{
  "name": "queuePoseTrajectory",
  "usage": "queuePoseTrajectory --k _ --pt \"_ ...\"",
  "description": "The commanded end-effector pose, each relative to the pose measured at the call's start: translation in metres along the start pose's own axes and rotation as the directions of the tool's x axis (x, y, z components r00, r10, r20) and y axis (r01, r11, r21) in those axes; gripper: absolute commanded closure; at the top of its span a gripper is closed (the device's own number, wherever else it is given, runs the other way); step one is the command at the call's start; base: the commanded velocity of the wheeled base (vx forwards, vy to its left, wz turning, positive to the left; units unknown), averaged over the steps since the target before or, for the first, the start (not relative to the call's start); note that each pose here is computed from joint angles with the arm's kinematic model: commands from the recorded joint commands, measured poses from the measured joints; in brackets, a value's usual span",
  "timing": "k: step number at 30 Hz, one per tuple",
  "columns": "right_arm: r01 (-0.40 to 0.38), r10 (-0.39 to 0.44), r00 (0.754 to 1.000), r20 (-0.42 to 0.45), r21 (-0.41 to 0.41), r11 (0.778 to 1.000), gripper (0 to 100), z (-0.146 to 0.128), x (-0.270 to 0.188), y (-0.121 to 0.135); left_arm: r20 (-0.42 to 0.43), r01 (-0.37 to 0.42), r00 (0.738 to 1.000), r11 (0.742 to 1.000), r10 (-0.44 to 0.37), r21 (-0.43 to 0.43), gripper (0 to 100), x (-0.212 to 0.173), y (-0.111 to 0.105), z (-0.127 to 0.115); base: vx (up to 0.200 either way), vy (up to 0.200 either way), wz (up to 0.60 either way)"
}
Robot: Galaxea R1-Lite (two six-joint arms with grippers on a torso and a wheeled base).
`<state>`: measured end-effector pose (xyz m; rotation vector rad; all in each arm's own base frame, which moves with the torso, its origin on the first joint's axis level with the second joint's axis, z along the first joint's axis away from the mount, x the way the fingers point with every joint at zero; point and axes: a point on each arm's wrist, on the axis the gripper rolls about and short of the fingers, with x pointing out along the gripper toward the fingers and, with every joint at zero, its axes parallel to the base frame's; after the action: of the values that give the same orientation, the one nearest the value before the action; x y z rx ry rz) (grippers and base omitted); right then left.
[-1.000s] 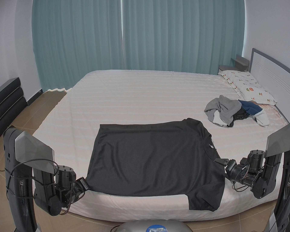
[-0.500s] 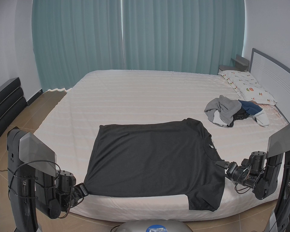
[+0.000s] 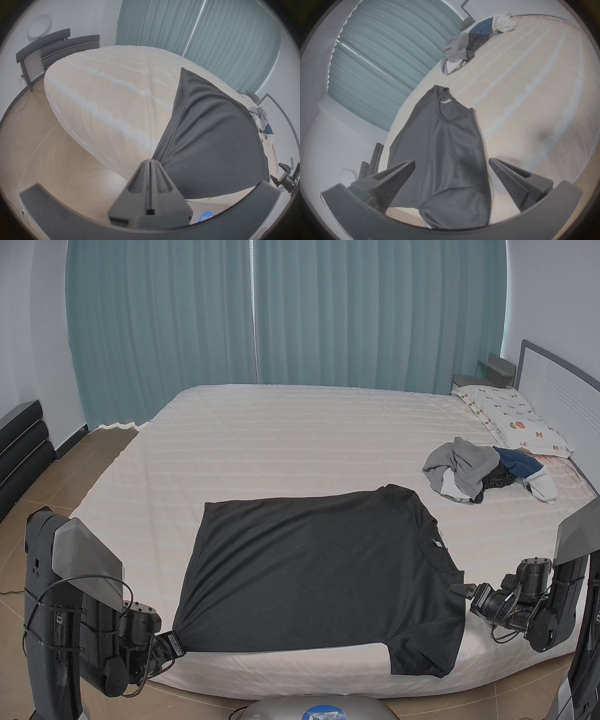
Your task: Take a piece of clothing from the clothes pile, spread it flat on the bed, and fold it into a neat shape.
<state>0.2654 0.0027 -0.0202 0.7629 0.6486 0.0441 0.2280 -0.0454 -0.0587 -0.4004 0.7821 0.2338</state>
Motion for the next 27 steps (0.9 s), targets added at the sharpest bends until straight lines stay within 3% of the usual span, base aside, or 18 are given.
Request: queuePoseTrajectory --k 1,10,11,22,27 --pt "0.021 -0.021 0.999 -0.035 0.0 1.0 0 -0.006 0.005 -0.005 -0.016 -0.012 1.0 1.0 0.012 0.003 100 0.003 0.002 -0.004 0.0 0.0 0.0" --pt "0.033 -0.033 0.997 -0.074 -0.001 0.999 0 -0.012 0.011 -0.005 -0.017 -0.012 1.0 1.0 0.012 0.0 100 0.004 0.002 -0.004 0.0 0.0 0.0" --pt "0.034 -0.034 0.997 -0.074 0.0 0.999 100 -0.012 0.012 -0.006 -0.017 -0.012 1.0 1.0 0.012 0.0 100 0.004 0.002 -0.004 0.0 0.0 0.0" --pt "0.027 -0.027 1.0 -0.01 0.009 1.0 100 0.002 0.021 -0.008 -0.009 -0.007 1.0 1.0 0.007 -0.004 100 0.005 0.002 -0.002 0.0 0.0 0.0" --pt "0.025 -0.025 0.999 0.022 0.008 1.0 100 0.008 0.027 -0.008 0.036 0.02 0.999 1.0 -0.02 -0.018 100 0.007 0.0 0.001 0.0 0.0 0.0"
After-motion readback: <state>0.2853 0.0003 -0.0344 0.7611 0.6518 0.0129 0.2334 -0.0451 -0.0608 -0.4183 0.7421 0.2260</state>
